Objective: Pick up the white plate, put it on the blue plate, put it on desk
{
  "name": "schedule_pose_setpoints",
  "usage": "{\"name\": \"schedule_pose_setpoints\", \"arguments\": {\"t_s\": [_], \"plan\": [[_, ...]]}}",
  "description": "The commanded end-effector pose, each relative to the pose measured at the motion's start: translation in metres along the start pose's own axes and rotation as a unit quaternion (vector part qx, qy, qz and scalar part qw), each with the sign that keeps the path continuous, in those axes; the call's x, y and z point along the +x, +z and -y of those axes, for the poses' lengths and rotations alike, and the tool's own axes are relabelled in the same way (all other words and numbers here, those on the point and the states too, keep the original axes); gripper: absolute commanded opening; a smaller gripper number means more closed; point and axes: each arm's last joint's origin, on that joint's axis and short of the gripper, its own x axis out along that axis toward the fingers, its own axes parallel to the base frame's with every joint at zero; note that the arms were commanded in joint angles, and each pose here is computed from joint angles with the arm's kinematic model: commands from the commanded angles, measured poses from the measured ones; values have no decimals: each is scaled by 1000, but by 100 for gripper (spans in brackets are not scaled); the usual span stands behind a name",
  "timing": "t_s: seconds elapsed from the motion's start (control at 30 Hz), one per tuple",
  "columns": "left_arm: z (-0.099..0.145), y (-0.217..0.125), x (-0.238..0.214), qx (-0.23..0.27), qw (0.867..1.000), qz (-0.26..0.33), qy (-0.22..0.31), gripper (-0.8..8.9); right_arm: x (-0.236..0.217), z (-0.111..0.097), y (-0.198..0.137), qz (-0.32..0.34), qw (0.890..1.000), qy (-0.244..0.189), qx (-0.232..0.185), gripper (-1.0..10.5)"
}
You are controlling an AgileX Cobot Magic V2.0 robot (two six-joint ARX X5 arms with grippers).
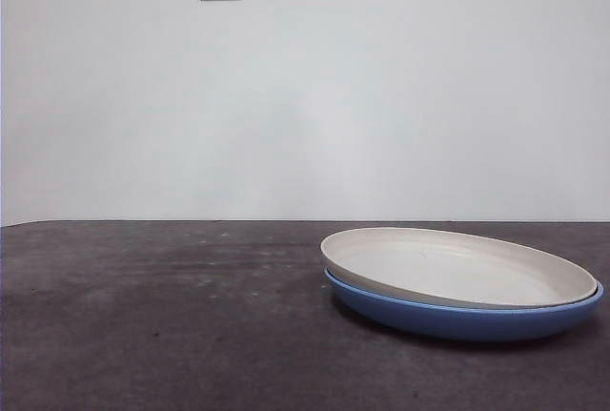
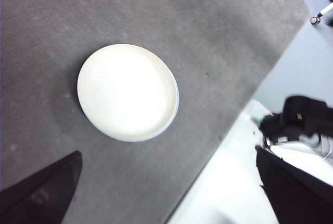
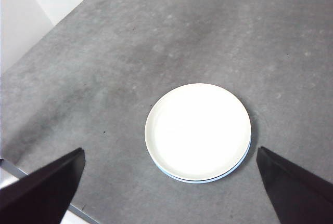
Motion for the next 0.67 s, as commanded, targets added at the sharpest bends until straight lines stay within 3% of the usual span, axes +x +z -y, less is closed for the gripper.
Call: {"name": "schedule_pose_setpoints", "arguments": {"t_s": [0.03, 0.4, 0.67], "plan": [[9, -28, -21, 28, 1000, -9, 10, 679, -3, -2, 3, 7, 1000, 4, 19, 603], [20, -126, -53, 73, 997, 30, 16, 679, 23, 8, 8, -75, 996, -8, 54, 603], [24, -179, -66, 100, 990, 99, 19, 680, 68, 27, -9, -160, 984, -17, 77, 603]]}}
